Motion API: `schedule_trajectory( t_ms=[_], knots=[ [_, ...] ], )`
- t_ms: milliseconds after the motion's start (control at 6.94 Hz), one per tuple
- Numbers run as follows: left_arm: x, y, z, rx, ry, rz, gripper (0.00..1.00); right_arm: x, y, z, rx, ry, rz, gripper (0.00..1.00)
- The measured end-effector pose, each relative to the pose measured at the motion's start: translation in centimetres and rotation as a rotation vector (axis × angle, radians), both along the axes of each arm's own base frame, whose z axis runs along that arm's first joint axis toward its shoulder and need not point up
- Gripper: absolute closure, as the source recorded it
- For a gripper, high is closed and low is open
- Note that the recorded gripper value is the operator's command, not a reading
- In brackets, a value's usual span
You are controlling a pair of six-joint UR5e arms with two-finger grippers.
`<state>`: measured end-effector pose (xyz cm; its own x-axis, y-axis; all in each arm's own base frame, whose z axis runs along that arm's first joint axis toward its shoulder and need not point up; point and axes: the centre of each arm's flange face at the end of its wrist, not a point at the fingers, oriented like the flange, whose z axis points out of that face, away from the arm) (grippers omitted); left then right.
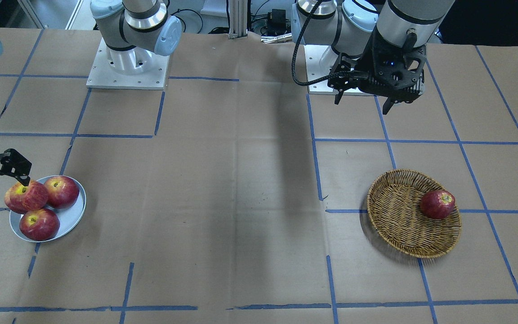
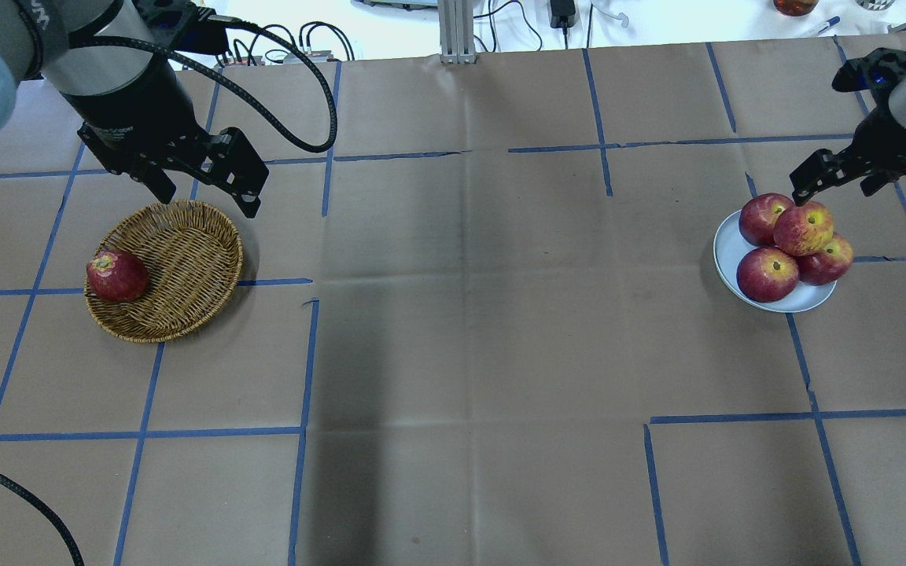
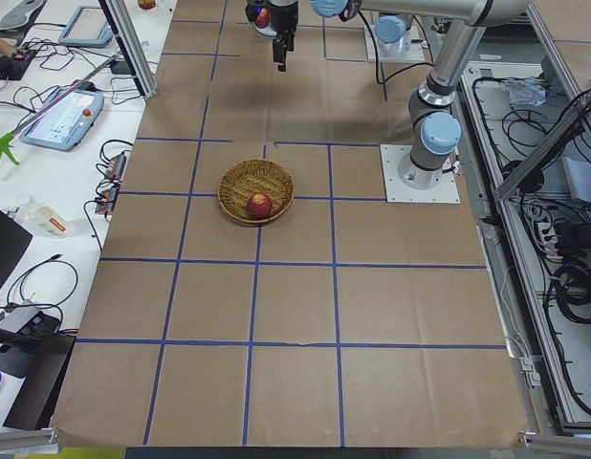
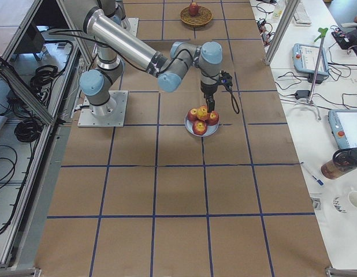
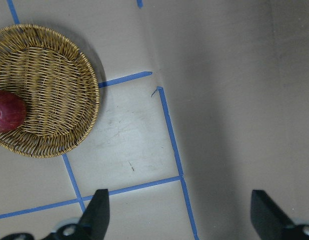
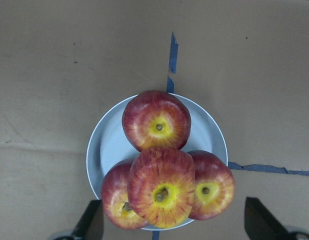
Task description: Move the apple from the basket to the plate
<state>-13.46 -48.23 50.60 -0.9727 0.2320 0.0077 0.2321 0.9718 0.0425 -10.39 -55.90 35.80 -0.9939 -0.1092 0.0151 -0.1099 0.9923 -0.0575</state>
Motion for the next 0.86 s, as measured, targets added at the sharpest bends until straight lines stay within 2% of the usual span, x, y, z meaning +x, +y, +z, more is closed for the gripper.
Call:
schedule_trajectory(
  t_ms=[288, 432, 864],
  knots=[
    [0.0, 0.0, 0.0, 0.0, 0.0, 0.0, 0.01, 4.1, -0.2, 6.2, 0.09, -0.033, 0.034, 0.0],
    [0.0, 0.0, -0.1, 0.001, 0.0, 0.0, 0.01, 7.4, 0.5, 9.0, 0.119, -0.036, 0.034, 0.0],
    [0.0, 0.0, -0.1, 0.001, 0.002, 0.0, 0.01, 19.2, 4.6, 13.4, 0.13, -0.018, -0.015, 0.0]
  ],
)
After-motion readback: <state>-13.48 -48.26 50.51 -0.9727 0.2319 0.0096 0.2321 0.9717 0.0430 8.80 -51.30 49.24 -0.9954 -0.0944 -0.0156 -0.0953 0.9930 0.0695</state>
